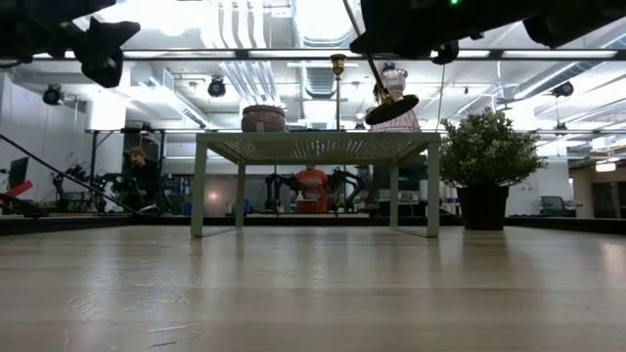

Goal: Pick & Place candle stick holders
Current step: Put the top gold candle holder on the shelf aligned with the other gold candle holder

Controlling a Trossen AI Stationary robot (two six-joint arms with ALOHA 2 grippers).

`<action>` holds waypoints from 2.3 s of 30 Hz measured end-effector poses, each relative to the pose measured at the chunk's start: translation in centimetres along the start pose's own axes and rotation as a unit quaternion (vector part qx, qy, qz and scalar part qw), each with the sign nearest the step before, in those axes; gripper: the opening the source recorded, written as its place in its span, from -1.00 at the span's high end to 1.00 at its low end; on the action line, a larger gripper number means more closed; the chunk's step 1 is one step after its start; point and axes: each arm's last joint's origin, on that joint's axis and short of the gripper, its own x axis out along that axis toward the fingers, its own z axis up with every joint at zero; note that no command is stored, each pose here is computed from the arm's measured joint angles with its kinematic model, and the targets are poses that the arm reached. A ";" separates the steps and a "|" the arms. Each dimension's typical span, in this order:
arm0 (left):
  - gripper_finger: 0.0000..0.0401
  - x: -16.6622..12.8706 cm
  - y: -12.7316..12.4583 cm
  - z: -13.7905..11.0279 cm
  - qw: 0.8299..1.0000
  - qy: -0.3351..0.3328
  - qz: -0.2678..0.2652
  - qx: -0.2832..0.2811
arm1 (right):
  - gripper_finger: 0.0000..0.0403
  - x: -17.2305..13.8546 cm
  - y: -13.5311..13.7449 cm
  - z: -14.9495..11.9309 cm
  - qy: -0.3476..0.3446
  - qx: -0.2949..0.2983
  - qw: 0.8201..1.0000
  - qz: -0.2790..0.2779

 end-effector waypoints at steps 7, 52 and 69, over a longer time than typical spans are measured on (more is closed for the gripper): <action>0.04 0.0 0.1 -0.2 1.000 0.009 0.009 0.001 | 0.94 0.2 -0.2 0.0 0.004 -0.013 1.000 -0.020; 0.04 0.4 0.6 -5.3 0.998 0.037 0.023 -0.052 | 0.94 -1.5 6.9 -10.7 -0.008 0.117 0.961 0.252; 0.04 0.4 0.6 -5.3 0.998 0.039 0.024 -0.052 | 0.74 -1.5 7.2 -11.5 -0.003 0.107 0.962 0.250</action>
